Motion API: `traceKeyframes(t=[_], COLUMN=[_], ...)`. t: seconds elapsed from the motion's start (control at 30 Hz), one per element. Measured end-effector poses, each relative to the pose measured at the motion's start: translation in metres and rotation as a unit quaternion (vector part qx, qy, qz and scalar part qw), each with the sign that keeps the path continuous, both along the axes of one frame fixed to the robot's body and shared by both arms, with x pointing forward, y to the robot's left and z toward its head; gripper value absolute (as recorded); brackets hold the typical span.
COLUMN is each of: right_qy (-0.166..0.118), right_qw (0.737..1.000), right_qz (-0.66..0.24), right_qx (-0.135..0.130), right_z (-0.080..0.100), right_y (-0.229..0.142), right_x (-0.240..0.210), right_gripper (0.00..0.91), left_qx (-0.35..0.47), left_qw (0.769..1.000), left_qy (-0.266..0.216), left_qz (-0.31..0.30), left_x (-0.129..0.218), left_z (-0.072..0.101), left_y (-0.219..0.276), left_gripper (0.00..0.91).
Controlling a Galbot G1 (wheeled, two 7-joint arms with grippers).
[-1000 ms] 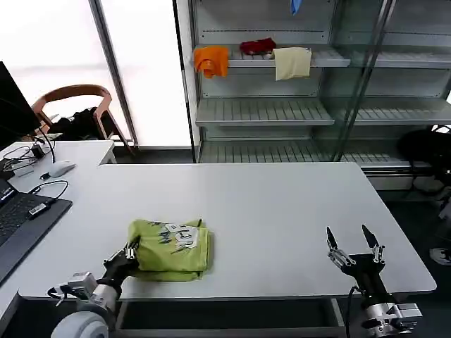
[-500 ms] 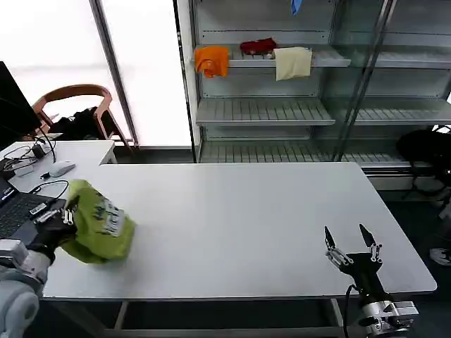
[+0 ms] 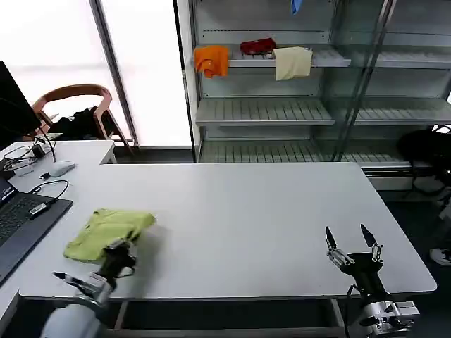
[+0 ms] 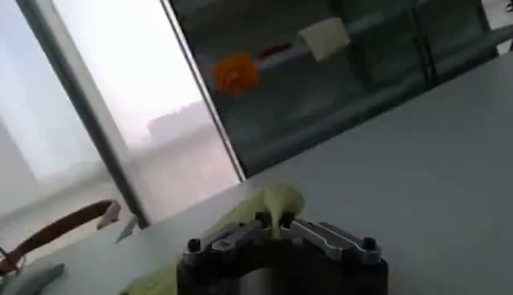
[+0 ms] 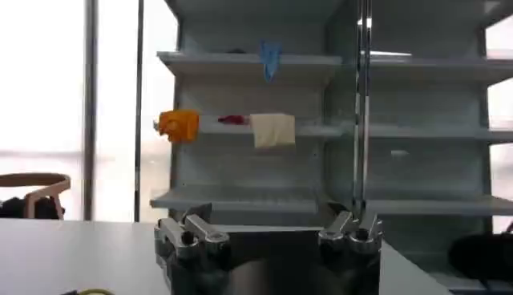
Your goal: Fold and organize the clothes.
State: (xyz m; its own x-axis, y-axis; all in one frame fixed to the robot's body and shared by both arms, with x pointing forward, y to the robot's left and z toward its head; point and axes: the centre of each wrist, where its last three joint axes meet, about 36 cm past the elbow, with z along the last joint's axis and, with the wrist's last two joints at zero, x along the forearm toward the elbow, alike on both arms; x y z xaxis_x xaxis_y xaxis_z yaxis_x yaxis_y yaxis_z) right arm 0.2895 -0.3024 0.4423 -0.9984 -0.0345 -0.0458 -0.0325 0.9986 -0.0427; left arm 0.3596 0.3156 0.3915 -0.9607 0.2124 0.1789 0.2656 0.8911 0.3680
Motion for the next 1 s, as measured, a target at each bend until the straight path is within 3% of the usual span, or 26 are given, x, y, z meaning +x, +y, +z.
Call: traceKeyframes(t=[0.2,0.43,0.47,0.77,1.0], right_qy=[0.003,0.002,0.003,0.01,0.022], right_qw=[1.0,1.0,1.0,1.0,1.0], right_qz=[0.0,0.0,0.001,0.005,0.016], right_qx=[0.002,0.003,0.003,-0.002,-0.002], right_z=[-0.003,-0.003,-0.003,-0.004,-0.01], right_y=[0.002,0.006,0.007,0.013,0.025], right_x=[0.0,0.002,0.002,0.005,0.015], right_gripper=[0.907,0.907,0.907,0.907,0.907], left_qx=[-0.021,-0.068,-0.076,-0.114,-0.133], left_qw=[0.999,0.997,0.997,0.993,0.991], left_qy=[0.008,0.016,0.016,0.009,-0.028], left_qz=[-0.04,-0.028,-0.023,-0.001,-0.003], left_x=[0.004,0.02,0.023,0.046,0.05], left_z=[-0.007,0.004,0.006,0.035,0.072], left_y=[-0.054,-0.103,-0.11,-0.16,-0.183], left_gripper=[0.01,0.01,0.907,0.907,0.907])
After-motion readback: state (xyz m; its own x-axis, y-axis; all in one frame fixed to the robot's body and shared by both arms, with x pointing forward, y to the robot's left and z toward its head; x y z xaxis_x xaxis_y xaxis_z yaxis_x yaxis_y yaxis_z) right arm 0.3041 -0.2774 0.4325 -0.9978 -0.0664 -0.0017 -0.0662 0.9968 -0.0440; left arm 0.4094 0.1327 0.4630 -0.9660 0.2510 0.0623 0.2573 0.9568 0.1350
